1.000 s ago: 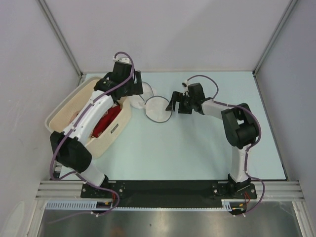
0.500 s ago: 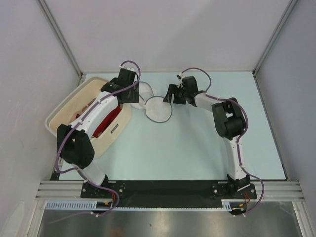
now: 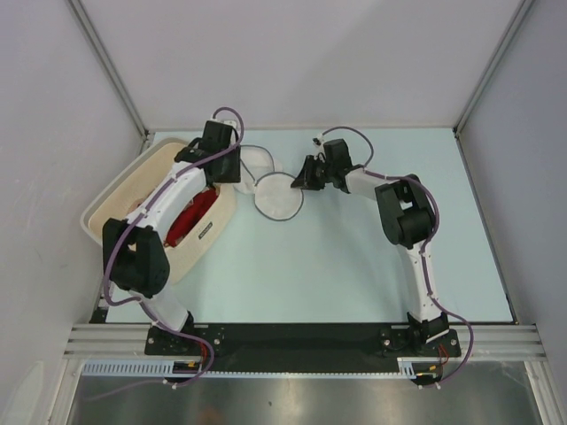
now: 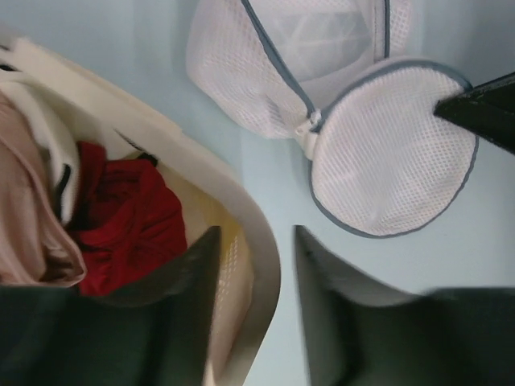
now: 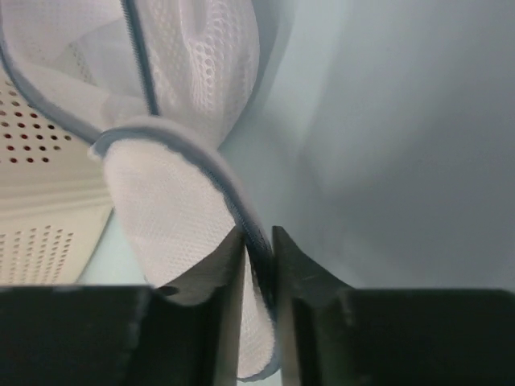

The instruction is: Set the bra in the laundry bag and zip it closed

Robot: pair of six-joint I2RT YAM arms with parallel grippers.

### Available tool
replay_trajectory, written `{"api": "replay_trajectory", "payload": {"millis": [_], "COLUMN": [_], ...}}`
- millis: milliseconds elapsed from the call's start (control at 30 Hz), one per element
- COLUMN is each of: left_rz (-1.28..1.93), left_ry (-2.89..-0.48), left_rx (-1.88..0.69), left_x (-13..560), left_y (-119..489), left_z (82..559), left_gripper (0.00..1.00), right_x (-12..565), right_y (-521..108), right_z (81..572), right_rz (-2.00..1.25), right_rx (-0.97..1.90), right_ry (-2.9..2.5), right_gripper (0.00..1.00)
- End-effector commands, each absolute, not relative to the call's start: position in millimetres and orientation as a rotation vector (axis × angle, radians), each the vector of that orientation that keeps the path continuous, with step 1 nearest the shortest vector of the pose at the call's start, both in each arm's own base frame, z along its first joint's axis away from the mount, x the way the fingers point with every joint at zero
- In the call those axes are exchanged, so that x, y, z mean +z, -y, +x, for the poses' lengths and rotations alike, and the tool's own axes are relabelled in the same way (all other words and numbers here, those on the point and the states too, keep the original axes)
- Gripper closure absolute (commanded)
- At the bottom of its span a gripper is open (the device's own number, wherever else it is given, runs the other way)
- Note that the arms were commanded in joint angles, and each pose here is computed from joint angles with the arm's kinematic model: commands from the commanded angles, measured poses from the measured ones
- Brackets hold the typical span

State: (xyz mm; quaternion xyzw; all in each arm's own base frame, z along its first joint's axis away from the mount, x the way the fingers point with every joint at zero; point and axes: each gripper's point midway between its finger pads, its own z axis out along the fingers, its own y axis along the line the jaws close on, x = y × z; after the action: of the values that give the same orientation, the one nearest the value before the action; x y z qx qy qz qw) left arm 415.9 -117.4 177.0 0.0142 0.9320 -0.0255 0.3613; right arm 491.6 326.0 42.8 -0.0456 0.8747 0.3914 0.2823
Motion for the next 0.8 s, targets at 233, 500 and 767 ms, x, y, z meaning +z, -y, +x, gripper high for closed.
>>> {"api": "replay_trajectory", "payload": {"millis": [233, 500, 767], "left_rz": [0.339, 0.625, 0.485], "left_ry": [-2.318, -2.211, -2.255], "left_rx": [-0.207, -0.280, -0.461], "left_x": [188, 198, 185], "left_y": [162, 214, 202], "left_z": [410, 321, 245], "left_gripper": [1.00, 1.00, 1.00], "right_x": [115, 194, 223], "right_y": [-270, -171, -129], "right_z": [497, 438, 348], "right_rz": [0.177, 0.240, 0.320], "right_rx": [1.177, 0.711, 0.562], "right_ry": [-2.276, -2.377, -2.465], "right_gripper": [1.00, 1.00, 1.00]}}
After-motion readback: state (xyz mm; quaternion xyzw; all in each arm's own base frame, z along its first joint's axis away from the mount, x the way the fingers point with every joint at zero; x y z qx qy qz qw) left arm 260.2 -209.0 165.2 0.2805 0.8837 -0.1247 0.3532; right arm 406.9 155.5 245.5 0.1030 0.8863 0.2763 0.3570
